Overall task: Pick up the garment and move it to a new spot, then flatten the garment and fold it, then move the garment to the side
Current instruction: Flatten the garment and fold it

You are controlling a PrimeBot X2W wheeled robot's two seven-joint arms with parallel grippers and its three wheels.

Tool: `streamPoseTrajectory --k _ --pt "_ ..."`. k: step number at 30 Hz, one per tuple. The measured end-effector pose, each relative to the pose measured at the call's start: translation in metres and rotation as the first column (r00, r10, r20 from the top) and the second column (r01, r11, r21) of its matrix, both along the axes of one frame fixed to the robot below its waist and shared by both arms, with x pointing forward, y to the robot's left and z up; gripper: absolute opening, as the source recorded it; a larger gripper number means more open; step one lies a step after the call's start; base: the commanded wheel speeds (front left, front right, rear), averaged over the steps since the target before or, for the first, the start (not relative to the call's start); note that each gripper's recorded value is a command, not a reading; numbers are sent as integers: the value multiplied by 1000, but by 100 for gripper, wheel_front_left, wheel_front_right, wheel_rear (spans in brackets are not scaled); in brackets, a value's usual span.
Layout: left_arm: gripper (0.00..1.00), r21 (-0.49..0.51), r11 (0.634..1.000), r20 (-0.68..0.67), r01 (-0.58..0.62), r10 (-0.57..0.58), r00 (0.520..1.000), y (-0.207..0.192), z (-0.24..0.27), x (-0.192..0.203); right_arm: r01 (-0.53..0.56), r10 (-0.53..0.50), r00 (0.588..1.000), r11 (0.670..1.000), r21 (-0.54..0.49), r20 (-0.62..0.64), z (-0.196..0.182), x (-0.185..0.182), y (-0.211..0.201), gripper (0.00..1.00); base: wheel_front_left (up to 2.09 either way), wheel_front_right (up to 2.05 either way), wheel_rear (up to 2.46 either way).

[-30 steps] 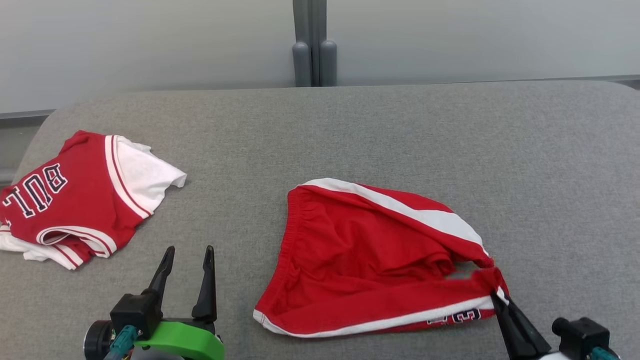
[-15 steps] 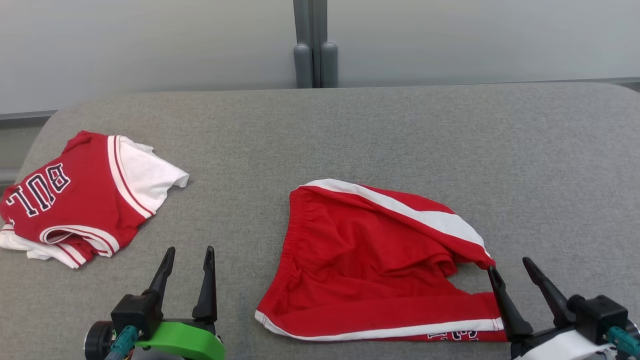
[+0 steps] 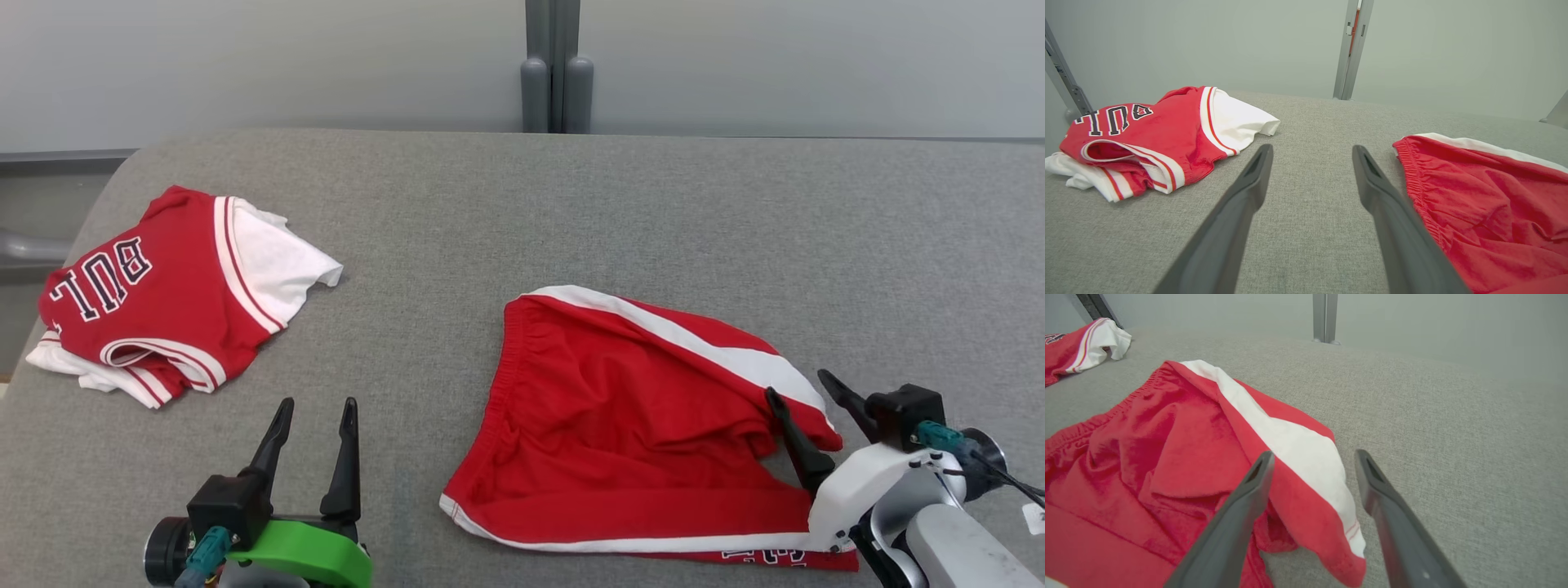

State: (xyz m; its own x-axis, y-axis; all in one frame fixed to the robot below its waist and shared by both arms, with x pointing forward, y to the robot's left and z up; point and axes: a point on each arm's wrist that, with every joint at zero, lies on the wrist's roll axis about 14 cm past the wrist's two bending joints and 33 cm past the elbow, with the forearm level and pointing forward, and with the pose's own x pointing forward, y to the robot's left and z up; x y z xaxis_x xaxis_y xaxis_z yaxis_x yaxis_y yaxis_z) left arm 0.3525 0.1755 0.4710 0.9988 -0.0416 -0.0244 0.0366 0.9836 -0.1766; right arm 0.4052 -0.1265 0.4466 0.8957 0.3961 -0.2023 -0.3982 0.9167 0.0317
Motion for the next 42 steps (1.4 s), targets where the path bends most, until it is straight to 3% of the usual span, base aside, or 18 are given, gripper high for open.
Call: streamPoseTrajectory --k 8,10,30,31,32,33,38,42 --pt "100 2 1000 -12 -25 25 1000 8 -3 2 -33 26 982 999 -33 -186 -45 7 15 100 0 0 0" --pt "100 2 1000 -16 -28 28 999 9 -5 2 -36 32 979 999 -15 -200 -48 9 21 0 0 0 0" --pt "100 -13 999 -13 -30 30 999 8 -3 8 27 -23 995 999 -31 99 56 125 16 0 0 0 0" --pt "100 -14 999 -14 -31 31 999 8 -3 8 24 -20 995 999 -39 95 54 126 18 17 0 0 0" --pt "100 -14 999 -15 -33 33 999 9 -3 8 22 -18 996 999 -43 87 51 127 20 48 0 0 0" --pt "100 -14 999 -16 -35 35 999 9 -4 8 22 -19 997 999 -47 77 48 127 20 100 0 0 0" --pt "100 -13 999 -17 -41 40 999 9 -4 8 21 -18 998 999 -46 66 45 124 24 100 0 0 0" --pt "100 -14 999 -5 -37 37 999 8 0 8 28 -26 990 1000 -13 136 69 122 19 100 0 0 0"
